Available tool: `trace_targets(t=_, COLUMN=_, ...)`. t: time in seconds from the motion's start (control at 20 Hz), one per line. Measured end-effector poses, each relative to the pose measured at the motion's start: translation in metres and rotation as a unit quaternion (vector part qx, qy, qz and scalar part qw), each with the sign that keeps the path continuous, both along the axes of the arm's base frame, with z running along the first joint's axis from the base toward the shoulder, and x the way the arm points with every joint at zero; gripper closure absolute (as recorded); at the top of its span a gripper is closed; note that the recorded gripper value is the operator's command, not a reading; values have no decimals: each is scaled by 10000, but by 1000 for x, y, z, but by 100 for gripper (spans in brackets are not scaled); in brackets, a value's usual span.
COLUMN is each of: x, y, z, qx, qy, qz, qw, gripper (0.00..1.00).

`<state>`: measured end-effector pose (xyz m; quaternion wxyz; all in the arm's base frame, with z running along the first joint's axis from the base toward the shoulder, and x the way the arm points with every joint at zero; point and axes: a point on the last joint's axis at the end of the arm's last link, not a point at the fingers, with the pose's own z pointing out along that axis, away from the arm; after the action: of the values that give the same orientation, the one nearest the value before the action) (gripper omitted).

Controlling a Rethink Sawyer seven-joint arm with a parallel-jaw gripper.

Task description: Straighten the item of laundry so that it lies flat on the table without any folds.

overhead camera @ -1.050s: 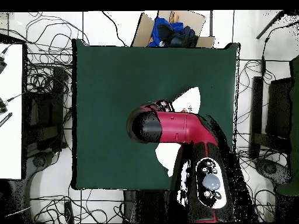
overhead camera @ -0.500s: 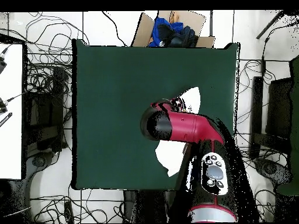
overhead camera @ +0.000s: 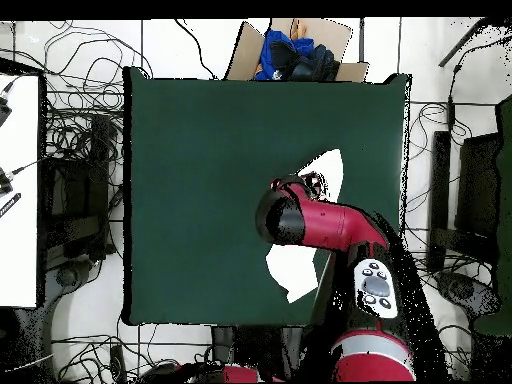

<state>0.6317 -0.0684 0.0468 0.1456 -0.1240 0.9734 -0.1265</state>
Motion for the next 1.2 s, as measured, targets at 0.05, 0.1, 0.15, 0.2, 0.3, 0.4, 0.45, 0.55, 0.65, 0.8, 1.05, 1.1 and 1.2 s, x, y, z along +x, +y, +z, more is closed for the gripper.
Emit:
trace_targets(t=0.05, x=-1, y=-2, z=-1, qx=20, qy=24, qz=-16, qw=10000, gripper=0)
trace_targets(t=0.1, x=-3, y=-5, z=-3, qx=40, qy=48, qz=-31, qw=10000, gripper=0)
trace_targets(t=0.15, x=-4, y=-7, z=-4, qx=59, qy=72, qz=-47, qw=9999, gripper=0)
trace_targets(t=0.2, x=-5, y=-8, z=-5, qx=74, qy=99, qz=-62, qw=9999, gripper=0)
trace_targets(t=0.3, x=-8, y=-10, z=-6, qx=110, qy=171, qz=-95, qw=9997, gripper=0)
trace_targets(t=0.4, x=-11, y=-10, z=-8, qx=141, qy=239, qz=-121, qw=9995, gripper=0)
trace_targets(t=0.45, x=-16, y=-10, z=-10, qx=196, qy=290, qz=-148, qw=9993, gripper=0)
trace_targets(t=0.55, x=-19, y=-9, z=-11, qx=269, qy=316, qz=-175, qw=9990, gripper=0)
trace_targets(t=0.65, x=-23, y=-8, z=-13, qx=353, qy=344, qz=-206, qw=9986, gripper=0)
trace_targets(t=0.8, x=-27, y=-7, z=-16, qx=471, qy=375, qz=-244, qw=9979, gripper=0)
trace_targets(t=1.05, x=-31, y=-5, z=-21, qx=692, qy=418, qz=-312, qw=9962, gripper=0)
trace_targets(t=1.1, x=-32, y=-4, z=-23, qx=754, qy=425, qz=-330, qw=9957, gripper=0)
trace_targets(t=1.2, x=-35, y=-3, z=-25, qx=849, qy=451, qz=-359, qw=9947, gripper=0)
